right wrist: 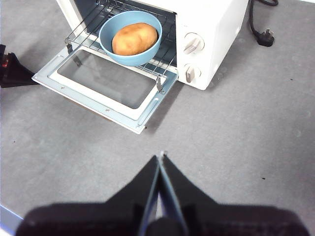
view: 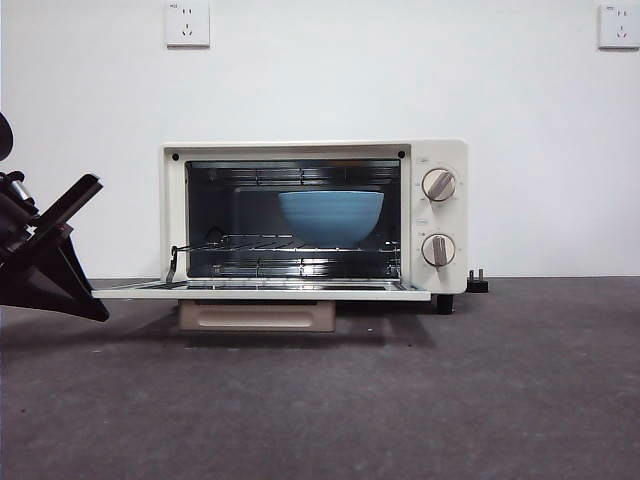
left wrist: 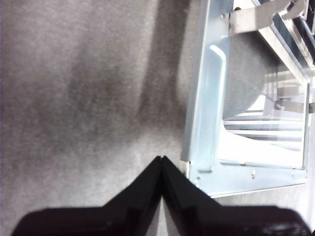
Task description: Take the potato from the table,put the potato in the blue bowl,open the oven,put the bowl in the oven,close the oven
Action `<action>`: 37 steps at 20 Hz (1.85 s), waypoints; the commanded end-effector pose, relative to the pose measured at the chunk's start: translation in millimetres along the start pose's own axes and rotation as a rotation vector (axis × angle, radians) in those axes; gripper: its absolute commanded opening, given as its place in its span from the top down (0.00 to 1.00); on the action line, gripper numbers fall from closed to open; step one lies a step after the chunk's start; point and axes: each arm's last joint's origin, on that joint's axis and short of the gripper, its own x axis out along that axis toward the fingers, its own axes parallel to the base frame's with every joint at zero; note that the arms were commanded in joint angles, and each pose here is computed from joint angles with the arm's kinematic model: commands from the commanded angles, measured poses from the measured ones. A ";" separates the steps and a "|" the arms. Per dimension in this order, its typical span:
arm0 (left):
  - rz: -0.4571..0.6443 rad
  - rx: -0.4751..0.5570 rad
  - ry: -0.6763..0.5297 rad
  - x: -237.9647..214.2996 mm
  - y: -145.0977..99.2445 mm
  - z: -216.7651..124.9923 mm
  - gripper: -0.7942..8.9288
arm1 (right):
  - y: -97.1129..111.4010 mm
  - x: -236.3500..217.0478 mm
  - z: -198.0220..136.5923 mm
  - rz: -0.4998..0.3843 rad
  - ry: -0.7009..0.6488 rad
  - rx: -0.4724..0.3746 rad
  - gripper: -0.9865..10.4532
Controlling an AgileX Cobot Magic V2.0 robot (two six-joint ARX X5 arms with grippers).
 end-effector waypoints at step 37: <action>-0.196 0.331 -0.201 -65.7 -126.0 61.5 0.93 | -1.7 12.1 -2.9 0.015 0.071 0.039 0.92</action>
